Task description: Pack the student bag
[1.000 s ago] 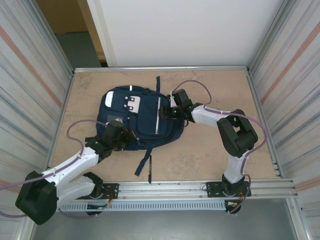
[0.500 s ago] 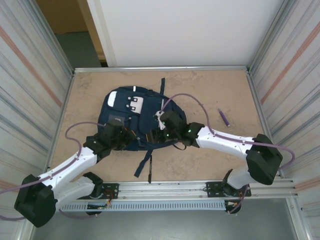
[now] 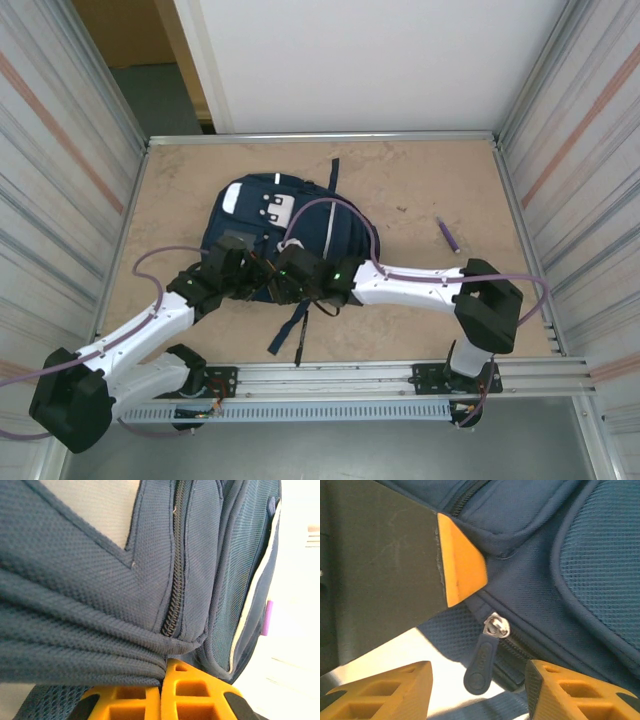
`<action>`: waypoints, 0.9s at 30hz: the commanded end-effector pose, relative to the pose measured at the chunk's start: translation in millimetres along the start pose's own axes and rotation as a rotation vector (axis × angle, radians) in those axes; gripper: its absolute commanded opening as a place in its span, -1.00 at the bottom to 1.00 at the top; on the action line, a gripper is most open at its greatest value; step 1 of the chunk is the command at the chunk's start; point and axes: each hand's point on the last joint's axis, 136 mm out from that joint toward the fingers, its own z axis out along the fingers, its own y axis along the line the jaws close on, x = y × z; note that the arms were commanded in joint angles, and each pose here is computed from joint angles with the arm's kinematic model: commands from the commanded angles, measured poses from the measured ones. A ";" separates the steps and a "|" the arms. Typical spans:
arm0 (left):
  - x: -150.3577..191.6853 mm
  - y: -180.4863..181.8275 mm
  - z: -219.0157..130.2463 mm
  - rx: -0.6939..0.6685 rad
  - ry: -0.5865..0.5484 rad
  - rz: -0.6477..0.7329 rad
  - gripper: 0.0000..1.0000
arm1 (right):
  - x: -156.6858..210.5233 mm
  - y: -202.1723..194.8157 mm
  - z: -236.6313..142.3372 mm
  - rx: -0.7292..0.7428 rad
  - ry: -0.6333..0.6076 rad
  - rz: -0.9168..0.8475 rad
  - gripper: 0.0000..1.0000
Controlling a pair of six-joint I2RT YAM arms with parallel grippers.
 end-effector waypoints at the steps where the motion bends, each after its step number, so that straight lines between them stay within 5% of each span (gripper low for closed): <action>1: 4.2 -35.2 -8.0 0.135 0.032 -0.006 -1.00 | -4.3 -32.3 -3.7 0.274 -0.101 -0.022 0.03; 7: 1.1 -45.5 -13.8 0.165 0.046 -0.020 -1.00 | -11.0 -20.6 -10.6 0.383 -0.175 -0.140 -0.08; 15: 2.2 -53.1 -15.4 0.190 0.066 -0.017 -1.00 | -19.7 -20.3 -7.0 0.447 -0.196 -0.157 -0.68; 20: 0.5 -43.0 -10.8 0.167 0.062 -0.037 -1.00 | -14.2 -17.8 -1.2 0.311 -0.078 -0.066 -0.99; 27: -6.2 -30.7 -9.7 0.147 0.056 -0.045 -1.00 | 9.1 -16.9 6.4 -0.107 0.227 0.287 -1.00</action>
